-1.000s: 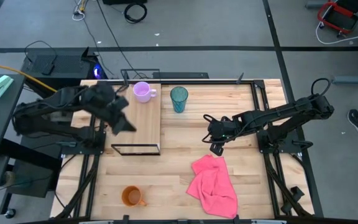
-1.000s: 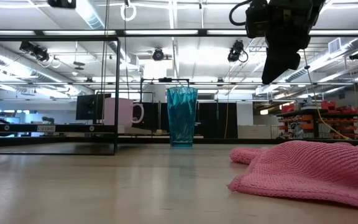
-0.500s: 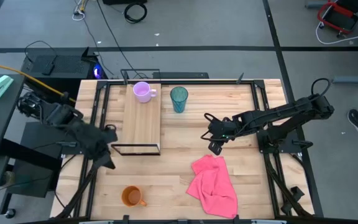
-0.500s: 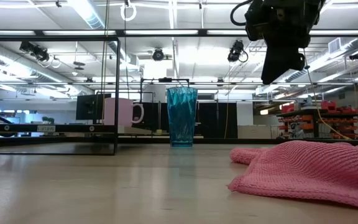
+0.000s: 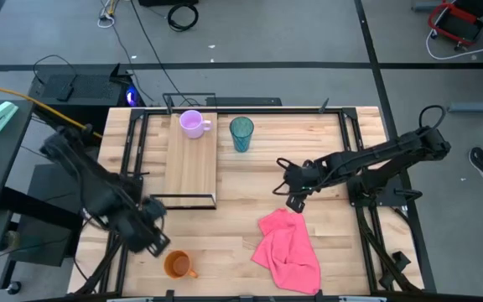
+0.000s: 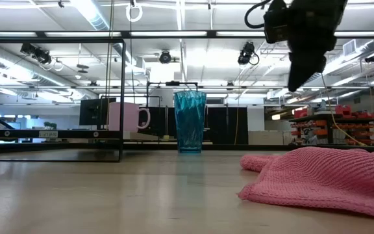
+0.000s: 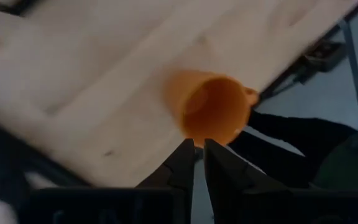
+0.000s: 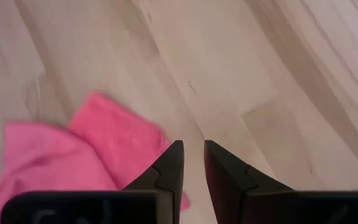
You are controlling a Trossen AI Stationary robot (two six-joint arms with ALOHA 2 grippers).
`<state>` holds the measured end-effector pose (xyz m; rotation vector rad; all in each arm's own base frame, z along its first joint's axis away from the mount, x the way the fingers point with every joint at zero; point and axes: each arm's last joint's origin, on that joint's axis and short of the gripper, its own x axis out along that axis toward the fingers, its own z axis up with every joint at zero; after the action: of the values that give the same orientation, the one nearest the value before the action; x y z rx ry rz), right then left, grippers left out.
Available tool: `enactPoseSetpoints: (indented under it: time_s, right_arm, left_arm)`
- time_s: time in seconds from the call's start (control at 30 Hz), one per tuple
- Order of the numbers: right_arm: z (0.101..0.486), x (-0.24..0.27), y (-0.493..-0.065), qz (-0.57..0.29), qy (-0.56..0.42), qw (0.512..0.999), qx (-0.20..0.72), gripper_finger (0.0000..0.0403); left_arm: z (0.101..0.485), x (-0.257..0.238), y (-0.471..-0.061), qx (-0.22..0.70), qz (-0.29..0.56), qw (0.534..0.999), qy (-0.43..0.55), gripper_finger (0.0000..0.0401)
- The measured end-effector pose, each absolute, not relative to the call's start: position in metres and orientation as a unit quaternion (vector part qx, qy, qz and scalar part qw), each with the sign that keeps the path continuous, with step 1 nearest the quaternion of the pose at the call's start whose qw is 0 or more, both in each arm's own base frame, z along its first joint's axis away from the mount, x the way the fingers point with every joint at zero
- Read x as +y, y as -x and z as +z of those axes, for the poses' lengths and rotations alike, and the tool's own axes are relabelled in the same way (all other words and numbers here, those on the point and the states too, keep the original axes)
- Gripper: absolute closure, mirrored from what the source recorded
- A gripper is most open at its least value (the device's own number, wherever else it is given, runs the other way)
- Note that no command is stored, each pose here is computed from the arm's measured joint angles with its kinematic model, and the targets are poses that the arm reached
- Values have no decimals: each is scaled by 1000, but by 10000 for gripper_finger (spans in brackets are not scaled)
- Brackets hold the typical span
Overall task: Stack small to large cups/mugs on shelf
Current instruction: Put the orange mug on the shelf
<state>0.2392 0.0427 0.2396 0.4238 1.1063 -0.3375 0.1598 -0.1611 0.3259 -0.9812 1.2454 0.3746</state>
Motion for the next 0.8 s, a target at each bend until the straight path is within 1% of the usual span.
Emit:
enactPoseSetpoints:
  time_s: [0.13,0.27,0.37,0.5,0.8]
  right_arm:
    - [239,51,-235,-144,-179,813,534,332]
    - [239,60,-233,-127,-168,817,537,332]
    - [239,65,-232,-119,-162,818,538,332]
    - [239,70,-230,-110,-158,820,539,332]
    - [240,72,-232,-113,-166,825,529,332]
  left_arm:
    - [308,-188,-179,554,164,680,451,356]
    - [287,-203,-188,565,200,668,441,361]
    - [274,-208,-192,572,234,659,428,363]
    - [263,-212,-196,578,257,655,414,363]
    - [250,-215,-199,586,283,651,391,338]
